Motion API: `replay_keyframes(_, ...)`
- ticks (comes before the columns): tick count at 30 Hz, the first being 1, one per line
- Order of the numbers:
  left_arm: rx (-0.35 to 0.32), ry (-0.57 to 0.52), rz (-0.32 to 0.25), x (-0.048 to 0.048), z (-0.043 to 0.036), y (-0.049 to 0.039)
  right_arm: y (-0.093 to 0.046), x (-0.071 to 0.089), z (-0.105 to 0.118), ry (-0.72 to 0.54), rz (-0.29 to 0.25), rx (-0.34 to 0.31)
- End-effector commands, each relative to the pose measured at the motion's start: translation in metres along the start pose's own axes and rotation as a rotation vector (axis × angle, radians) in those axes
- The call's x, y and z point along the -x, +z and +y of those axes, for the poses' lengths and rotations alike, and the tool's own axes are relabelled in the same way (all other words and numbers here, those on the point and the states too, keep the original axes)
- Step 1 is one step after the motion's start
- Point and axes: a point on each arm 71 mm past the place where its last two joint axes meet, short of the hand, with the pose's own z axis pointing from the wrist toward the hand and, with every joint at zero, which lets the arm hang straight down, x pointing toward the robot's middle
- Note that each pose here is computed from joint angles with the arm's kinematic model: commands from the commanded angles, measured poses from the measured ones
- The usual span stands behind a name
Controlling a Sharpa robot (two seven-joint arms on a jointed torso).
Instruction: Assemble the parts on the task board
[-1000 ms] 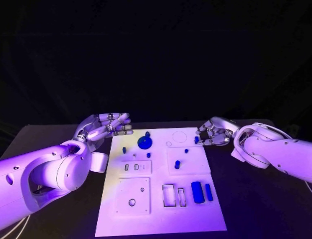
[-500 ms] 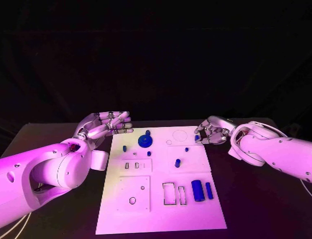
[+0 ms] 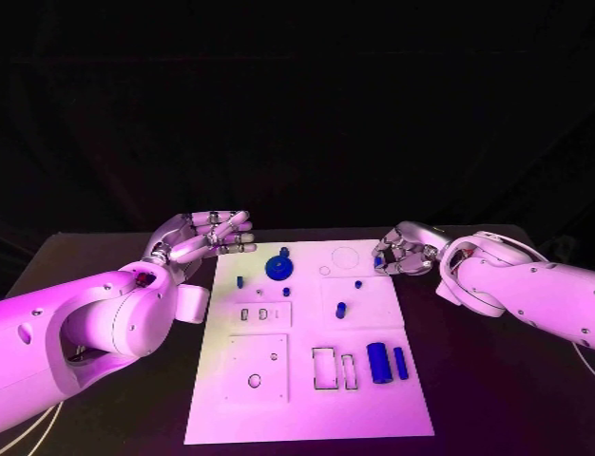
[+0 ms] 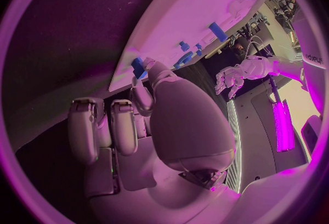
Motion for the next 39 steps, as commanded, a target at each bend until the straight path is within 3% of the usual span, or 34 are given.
replay_keyframes(1, -0.005, -0.008, 0.017, -0.0022, -0.0009, 0.0003, 0.0, -0.003, 0.0, -0.014, 0.025, -0.002)
replay_keyframes(16, -0.003, -0.007, 0.016, -0.0016, -0.0008, 0.0002, 0.002, -0.005, 0.001, -0.028, 0.032, -0.007)
replay_keyframes(32, -0.002, -0.007, 0.014, -0.0006, -0.0006, 0.0004, 0.001, 0.0, 0.002, -0.025, -0.046, -0.011)
replay_keyframes(39, 0.0, -0.005, 0.011, 0.0012, 0.0, 0.0012, -0.004, 0.004, 0.019, 0.015, -0.086, 0.016)
